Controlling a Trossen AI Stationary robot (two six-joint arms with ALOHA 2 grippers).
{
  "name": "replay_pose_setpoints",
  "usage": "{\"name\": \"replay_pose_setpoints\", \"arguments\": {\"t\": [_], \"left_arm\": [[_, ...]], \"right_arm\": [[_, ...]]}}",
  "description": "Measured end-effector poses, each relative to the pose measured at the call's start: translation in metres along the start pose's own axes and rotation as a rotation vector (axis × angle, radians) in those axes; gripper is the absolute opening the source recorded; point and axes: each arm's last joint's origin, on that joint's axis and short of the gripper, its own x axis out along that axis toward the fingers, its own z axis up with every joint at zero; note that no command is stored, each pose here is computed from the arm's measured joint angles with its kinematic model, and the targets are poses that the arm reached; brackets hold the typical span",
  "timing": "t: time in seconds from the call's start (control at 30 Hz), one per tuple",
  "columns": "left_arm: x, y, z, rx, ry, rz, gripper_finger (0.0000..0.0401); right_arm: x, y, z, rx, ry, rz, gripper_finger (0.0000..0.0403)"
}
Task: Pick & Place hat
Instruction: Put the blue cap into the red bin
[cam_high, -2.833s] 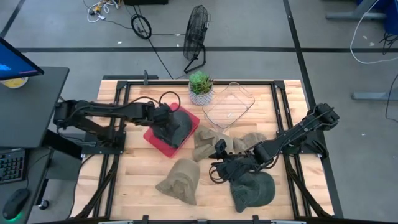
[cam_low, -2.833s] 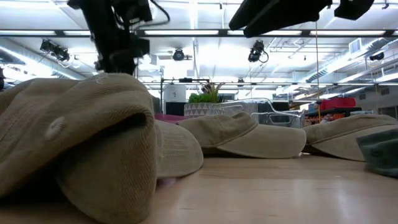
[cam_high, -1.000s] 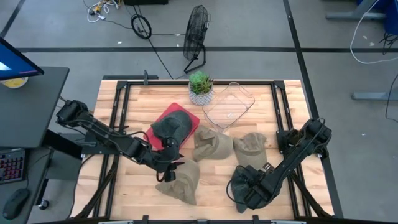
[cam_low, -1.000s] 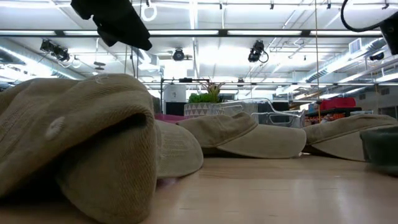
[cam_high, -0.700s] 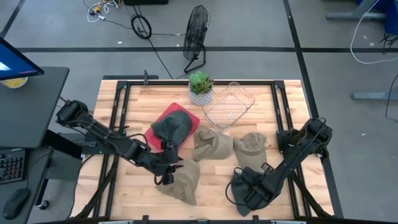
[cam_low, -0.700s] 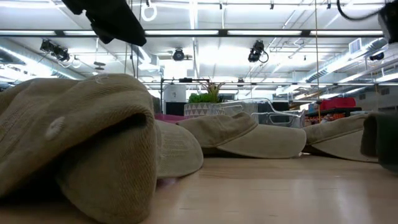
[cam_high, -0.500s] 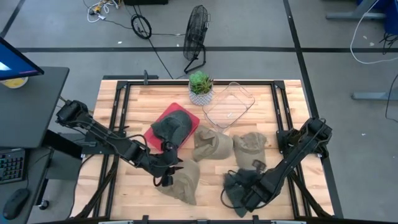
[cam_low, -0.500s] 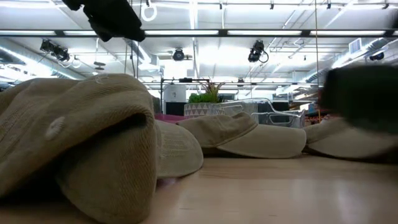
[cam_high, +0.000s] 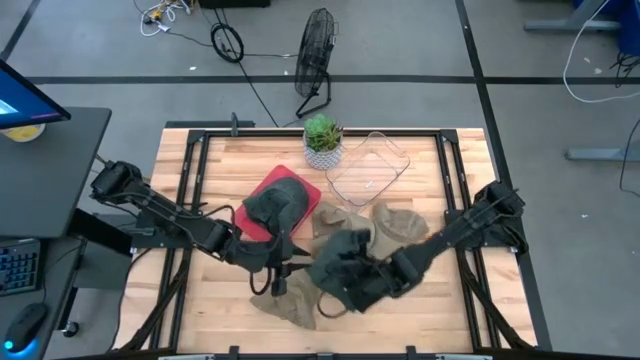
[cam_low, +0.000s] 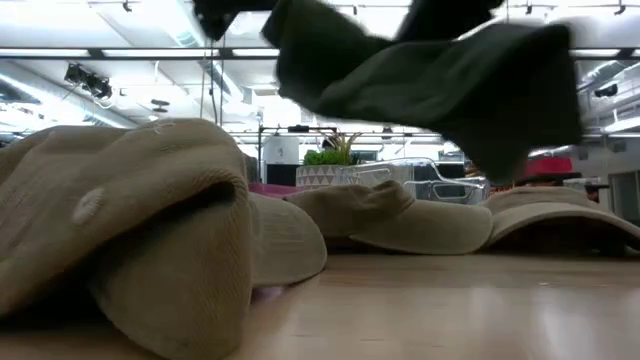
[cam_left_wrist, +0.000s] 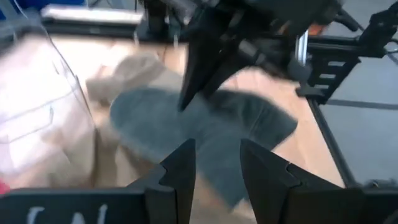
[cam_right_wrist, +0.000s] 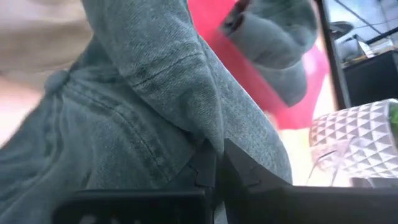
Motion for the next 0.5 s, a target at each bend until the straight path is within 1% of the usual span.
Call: {"name": "replay_pose_setpoints", "arguments": {"t": [0.1,0.33,0.4,0.5], "left_arm": [[0.003,0.006,0.003,0.048,-0.016,0.017,0.0128],[0.015,0.025,0.004,0.042,-0.003,0.084,0.0131],[0.021,0.029,0.004,0.030,-0.002,0.088,0.0140],[0.032,0.034,-0.003,0.030,0.039,0.072,0.0162]], "right_arm": [[0.008,-0.009,0.004,-0.021,-0.009,-0.013,0.0007],[0.016,-0.019,0.015,-0.098,-0.068,-0.020,0.0007],[0.017,-0.021,0.016,-0.126,-0.080,-0.024,0.0007],[0.020,-0.025,0.018,-0.143,-0.082,-0.032,0.0007]]}}
